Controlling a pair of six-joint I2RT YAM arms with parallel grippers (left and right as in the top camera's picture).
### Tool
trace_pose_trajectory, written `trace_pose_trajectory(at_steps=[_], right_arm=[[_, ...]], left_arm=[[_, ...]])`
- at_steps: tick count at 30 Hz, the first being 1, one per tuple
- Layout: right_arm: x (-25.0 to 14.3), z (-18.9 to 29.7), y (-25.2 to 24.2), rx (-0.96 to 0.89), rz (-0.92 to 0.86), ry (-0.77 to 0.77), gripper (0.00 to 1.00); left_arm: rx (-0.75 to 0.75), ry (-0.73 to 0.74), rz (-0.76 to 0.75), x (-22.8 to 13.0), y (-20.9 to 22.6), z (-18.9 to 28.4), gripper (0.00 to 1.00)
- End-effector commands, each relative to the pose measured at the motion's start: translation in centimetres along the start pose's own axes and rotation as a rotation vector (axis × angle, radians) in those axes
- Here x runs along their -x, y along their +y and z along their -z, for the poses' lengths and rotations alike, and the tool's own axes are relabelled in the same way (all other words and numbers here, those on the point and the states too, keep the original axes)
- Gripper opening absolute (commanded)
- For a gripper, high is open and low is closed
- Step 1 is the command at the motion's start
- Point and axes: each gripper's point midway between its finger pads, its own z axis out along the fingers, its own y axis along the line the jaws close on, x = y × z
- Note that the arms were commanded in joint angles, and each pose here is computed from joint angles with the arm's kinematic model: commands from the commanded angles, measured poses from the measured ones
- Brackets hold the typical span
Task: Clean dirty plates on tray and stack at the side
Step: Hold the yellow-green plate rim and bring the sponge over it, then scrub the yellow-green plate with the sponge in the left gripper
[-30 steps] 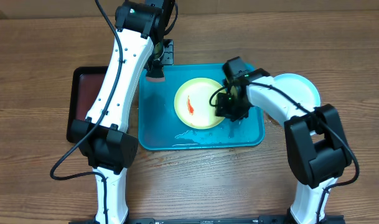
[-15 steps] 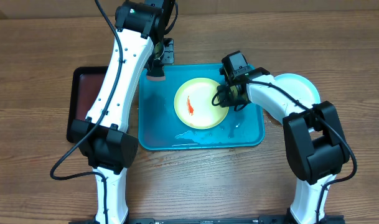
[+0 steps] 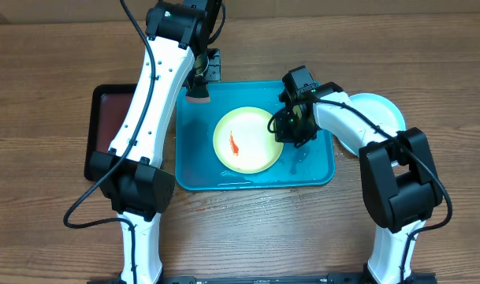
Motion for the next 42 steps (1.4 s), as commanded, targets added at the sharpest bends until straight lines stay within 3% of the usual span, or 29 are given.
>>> trace_pose_trajectory(at_steps=[1, 9, 32, 34, 39, 42], right_arm=[[-0.3, -0.9, 1.4, 0.079, -0.165, 0.037, 0.04], [1.3, -1.7, 3.5, 0.071, -0.284, -0.064, 0.04], [1.0, -2.0, 4.2, 0.038, -0.233, -0.083, 0.04], [1.0, -2.0, 4.2, 0.038, -0.233, -0.082, 0.04], [1.0, -2.0, 4.2, 0.038, -0.233, -0.082, 0.04], [1.0, -2.0, 4.2, 0.037, -0.233, -0.083, 0.04]], left_arm=[[-0.02, 0.049, 0.002, -1.2, -0.8, -1.3, 0.04], [-0.083, 0.146, -0.006, -3.5, -2.6, -6.6, 0.04], [-0.006, 0.199, -0.019, -8.1, -1.1, -16.3, 0.04], [-0.088, 0.218, -0.065, -8.4, -2.4, -16.2, 0.04], [-0.461, 0.254, -0.284, -9.6, -8.0, -14.4, 0.04], [-0.488, 0.249, -0.303, -9.6, -8.4, -14.2, 0.04]])
